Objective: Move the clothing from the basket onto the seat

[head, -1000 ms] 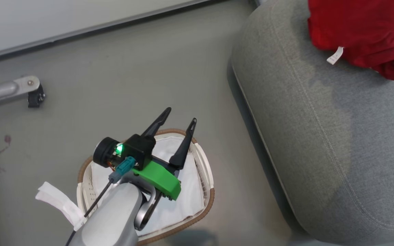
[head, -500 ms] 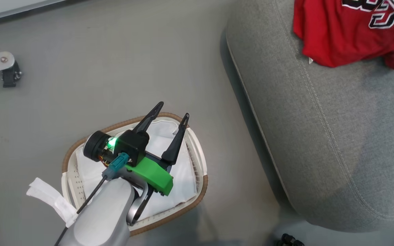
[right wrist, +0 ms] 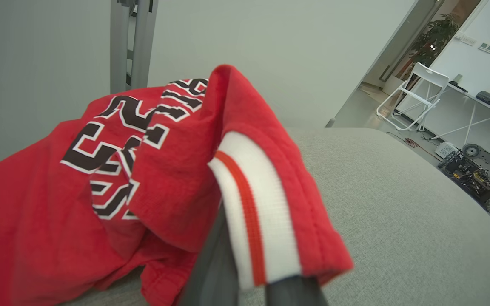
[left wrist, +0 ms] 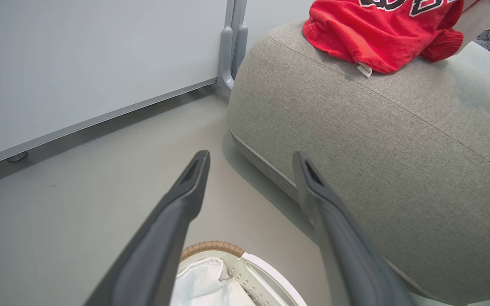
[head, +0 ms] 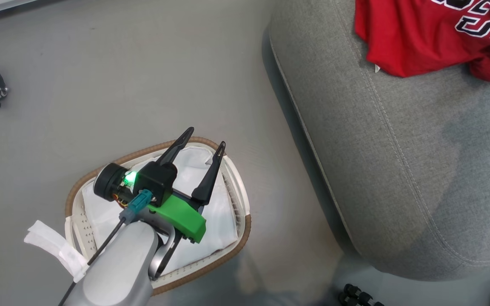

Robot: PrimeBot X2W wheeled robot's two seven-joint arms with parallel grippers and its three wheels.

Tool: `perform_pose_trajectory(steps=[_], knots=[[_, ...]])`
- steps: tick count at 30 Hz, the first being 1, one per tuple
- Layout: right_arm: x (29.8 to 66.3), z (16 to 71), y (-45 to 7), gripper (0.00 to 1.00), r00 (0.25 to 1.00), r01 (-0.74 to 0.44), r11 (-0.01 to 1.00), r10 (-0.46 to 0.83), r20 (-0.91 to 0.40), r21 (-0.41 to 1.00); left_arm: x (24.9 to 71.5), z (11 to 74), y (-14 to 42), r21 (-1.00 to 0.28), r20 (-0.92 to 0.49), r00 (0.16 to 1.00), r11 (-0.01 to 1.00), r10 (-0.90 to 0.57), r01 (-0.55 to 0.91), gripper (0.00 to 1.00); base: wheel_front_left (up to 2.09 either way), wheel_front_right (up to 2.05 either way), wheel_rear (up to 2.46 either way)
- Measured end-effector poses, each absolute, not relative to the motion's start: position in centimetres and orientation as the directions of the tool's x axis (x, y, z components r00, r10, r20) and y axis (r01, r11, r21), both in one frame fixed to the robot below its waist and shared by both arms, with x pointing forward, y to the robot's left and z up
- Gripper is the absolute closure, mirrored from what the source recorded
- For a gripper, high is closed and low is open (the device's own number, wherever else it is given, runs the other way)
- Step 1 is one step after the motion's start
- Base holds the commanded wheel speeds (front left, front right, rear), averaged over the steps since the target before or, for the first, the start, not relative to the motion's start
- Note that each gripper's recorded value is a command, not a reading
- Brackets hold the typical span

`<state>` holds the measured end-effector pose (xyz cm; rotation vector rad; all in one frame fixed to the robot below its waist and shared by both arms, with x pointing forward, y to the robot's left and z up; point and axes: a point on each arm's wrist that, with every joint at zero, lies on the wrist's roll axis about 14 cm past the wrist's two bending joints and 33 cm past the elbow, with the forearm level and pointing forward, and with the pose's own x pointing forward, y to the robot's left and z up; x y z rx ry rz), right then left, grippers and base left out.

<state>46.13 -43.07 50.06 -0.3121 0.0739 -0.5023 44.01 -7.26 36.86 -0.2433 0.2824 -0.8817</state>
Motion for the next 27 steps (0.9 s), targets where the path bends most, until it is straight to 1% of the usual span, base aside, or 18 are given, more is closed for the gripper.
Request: perform_pose_trajectory(steps=[1, 2, 3, 4, 12, 18, 19, 23, 27], knots=[[46.0, 49.9, -43.0, 0.69, 0.873, 0.464, 0.829, -0.487, 0.005, -0.311, 44.0, 36.9, -7.3, -0.322, -0.142, 0.603, 0.612, -0.785, 0.722, 0.0, 0.0, 0.0, 0.0], [45.8, 49.8, -42.9, 0.25, 0.872, 0.466, 0.83, -0.489, 0.003, -0.307, 44.0, 36.9, -7.3, -0.321, -0.142, 0.602, 0.612, -0.786, 0.723, 0.0, 0.0, 0.0, 0.0], [45.6, 49.6, -42.7, 0.04, 0.872, 0.466, 0.831, -0.49, 0.0, -0.303, 44.0, 37.0, -7.3, -0.32, -0.141, 0.602, 0.612, -0.786, 0.724, 0.0, 0.0, 0.0, 0.0], [45.4, 49.5, -42.6, 0.0, 0.871, 0.467, 0.831, -0.491, -0.003, -0.301, 44.0, 37.0, -7.3, -0.319, -0.141, 0.602, 0.611, -0.786, 0.724, 0.0, 0.0, 0.0, 0.0], [42.2, 48.3, -41.1, 0.0, 0.869, 0.467, 0.836, -0.495, -0.027, -0.288, 44.1, 38.6, -7.6, -0.306, -0.116, 0.608, 0.611, -0.785, 0.73, 0.0, 0.0, 0.0, 0.0], [39.3, 47.0, -39.9, 0.0, 0.867, 0.462, 0.844, -0.494, -0.063, -0.271, 43.8, 39.7, -7.4, -0.299, -0.103, 0.621, 0.62, -0.777, 0.725, 0.0, 0.0, 0.0, 0.0], [38.3, 46.8, -39.7, 0.0, 0.864, 0.465, 0.845, -0.498, -0.071, -0.262, 43.9, 40.3, -7.2, -0.297, -0.092, 0.632, 0.627, -0.769, 0.72, 0.0, 0.0, 0.0, 0.0], [37.8, 47.2, -38.9, 0.0, 0.871, 0.461, 0.854, -0.487, -0.06, -0.242, 43.9, 41.5, -6.9, -0.294, -0.071, 0.653, 0.641, -0.754, 0.708, 0.0, 0.0, 0.0, 0.0], [38.3, 48.2, -38.0, 0.0, 0.89, 0.437, 0.869, -0.456, -0.029, -0.233, 43.8, 42.6, -6.3, -0.294, -0.054, 0.678, 0.661, -0.733, 0.69, 0.0, 0.0, 0.0, 0.0]])
